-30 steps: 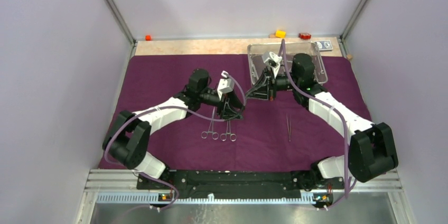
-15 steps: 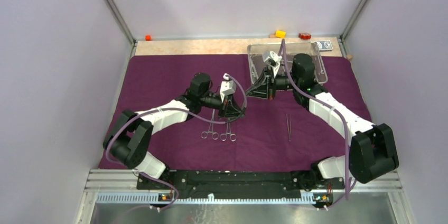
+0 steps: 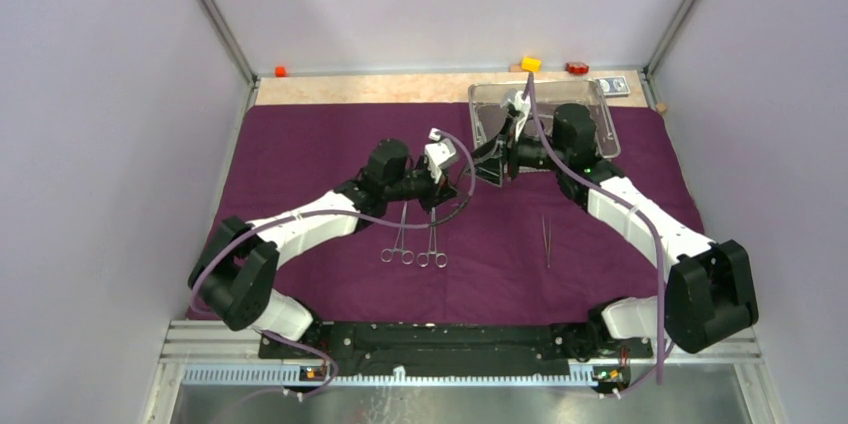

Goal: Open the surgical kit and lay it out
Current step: Place the medical item in the surgical kit.

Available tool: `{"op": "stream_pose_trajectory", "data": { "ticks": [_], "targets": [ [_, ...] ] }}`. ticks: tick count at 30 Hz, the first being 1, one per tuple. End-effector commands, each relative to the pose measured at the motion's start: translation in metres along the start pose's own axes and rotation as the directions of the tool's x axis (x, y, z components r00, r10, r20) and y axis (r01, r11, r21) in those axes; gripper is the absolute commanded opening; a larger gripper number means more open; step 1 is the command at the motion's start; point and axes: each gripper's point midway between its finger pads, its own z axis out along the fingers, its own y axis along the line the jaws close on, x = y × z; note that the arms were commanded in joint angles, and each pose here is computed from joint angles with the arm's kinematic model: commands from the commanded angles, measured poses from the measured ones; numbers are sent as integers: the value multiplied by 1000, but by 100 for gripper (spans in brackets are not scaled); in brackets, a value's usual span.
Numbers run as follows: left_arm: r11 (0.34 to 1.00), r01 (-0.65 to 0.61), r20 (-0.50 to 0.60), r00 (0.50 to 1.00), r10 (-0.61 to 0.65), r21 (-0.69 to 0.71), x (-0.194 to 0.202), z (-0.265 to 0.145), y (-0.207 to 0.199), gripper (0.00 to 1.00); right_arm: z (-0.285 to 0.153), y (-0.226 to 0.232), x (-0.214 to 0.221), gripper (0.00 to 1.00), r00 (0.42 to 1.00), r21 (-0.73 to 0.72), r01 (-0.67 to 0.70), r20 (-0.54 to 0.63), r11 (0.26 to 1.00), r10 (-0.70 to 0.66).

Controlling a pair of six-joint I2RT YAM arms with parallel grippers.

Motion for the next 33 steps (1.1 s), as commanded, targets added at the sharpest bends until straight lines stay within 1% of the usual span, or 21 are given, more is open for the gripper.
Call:
{"op": "stream_pose_trajectory", "data": {
  "ticks": [1,7,10,14,23,27,31,33],
  "targets": [
    [982,-51,-3,999,51,-181,-22,-3,17,0,0,-12,-22,55,999,88,-1,46,996,-3],
    [961,-66,-24,998,62,-268,-23,1,24,0,5,-22,-13,57,997,125,-66,40,990,61],
    [955,-73,-38,997,65,-287,-22,4,25,0,6,-32,-6,56,996,170,-89,26,981,86],
    [944,-92,-55,995,78,-318,-21,6,27,0,7,-36,1,55,995,179,-103,13,978,103],
    [926,-127,-94,991,99,-356,-16,12,29,0,12,-33,2,41,994,134,-110,19,985,108],
    [921,-131,-104,990,99,-366,-14,13,30,0,12,-33,0,37,994,137,-106,22,985,103],
    [923,-135,-110,989,101,-359,-12,15,28,0,11,-36,2,26,995,155,-98,13,983,97],
    [924,-138,-114,988,103,-358,-10,15,28,0,11,-38,3,19,996,163,-92,9,982,92]
  ]
}}
